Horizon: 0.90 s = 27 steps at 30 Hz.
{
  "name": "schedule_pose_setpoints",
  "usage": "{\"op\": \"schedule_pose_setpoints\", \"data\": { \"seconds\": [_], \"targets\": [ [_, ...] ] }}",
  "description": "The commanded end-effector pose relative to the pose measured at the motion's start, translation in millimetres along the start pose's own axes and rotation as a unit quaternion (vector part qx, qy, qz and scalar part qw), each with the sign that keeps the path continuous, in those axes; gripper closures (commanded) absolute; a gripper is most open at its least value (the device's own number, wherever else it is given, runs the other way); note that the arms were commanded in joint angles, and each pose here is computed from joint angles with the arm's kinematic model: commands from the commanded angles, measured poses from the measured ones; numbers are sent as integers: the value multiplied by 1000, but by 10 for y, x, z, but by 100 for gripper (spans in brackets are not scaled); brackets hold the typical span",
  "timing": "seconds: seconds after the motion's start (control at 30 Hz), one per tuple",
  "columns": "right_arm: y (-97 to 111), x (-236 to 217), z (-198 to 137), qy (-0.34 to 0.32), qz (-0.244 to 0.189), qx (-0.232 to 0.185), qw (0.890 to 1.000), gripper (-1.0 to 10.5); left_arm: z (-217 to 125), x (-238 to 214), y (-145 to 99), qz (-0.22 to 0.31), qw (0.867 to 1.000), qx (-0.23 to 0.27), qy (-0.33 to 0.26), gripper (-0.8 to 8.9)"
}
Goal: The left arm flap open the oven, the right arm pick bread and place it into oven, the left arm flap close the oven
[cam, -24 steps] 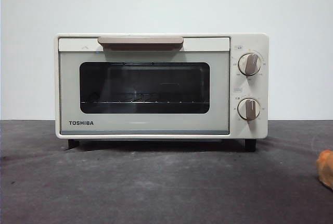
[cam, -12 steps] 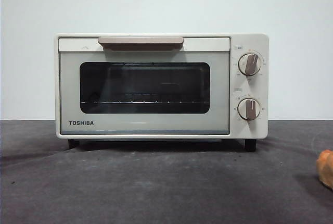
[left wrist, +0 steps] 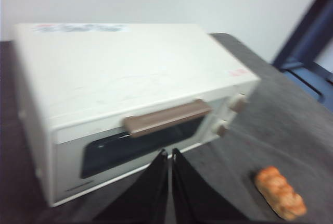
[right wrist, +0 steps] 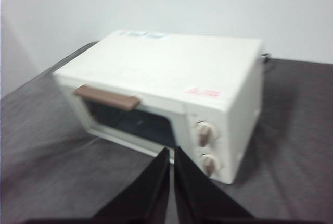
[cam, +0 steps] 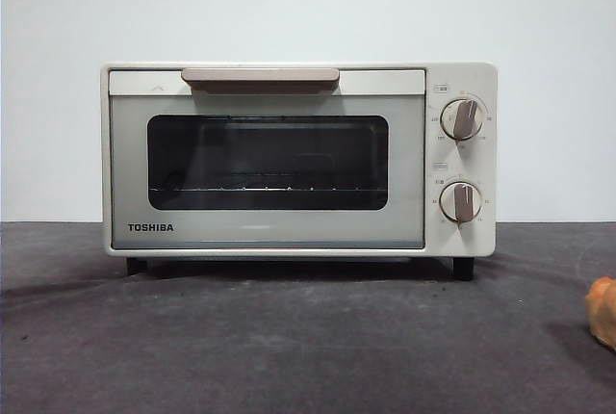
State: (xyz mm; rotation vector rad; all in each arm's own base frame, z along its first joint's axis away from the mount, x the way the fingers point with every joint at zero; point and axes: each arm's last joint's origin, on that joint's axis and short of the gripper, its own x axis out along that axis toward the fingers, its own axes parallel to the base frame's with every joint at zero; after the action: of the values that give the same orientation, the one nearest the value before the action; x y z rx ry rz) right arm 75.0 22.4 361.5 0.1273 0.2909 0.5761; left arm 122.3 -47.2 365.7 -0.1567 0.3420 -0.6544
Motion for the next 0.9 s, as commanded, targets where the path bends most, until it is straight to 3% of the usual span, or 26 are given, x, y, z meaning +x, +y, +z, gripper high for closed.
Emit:
{"op": "schedule_pose_setpoints", "data": {
  "seconds": [0.03,0.37,0.47,0.6,0.7,0.77,0.9],
  "targets": [
    [15,28,31,9,33,-7,999,935,47,-7,-47,-24,1000,19,-4,794],
    [12,54,23,19,49,-1,999,927,84,12,-65,-33,999,29,-20,783],
    [11,55,22,20,49,5,999,806,89,18,-63,-33,999,29,-22,764],
    [9,55,22,21,45,17,999,534,89,18,-63,-33,999,29,-22,530],
    [9,55,22,21,46,20,999,435,89,18,-63,-33,999,29,-22,358],
    [10,55,22,21,46,29,998,429,89,18,-63,-33,999,29,-22,313],
    [9,55,18,24,45,42,998,429,89,17,-64,-34,999,28,-22,312]
  ]
}}
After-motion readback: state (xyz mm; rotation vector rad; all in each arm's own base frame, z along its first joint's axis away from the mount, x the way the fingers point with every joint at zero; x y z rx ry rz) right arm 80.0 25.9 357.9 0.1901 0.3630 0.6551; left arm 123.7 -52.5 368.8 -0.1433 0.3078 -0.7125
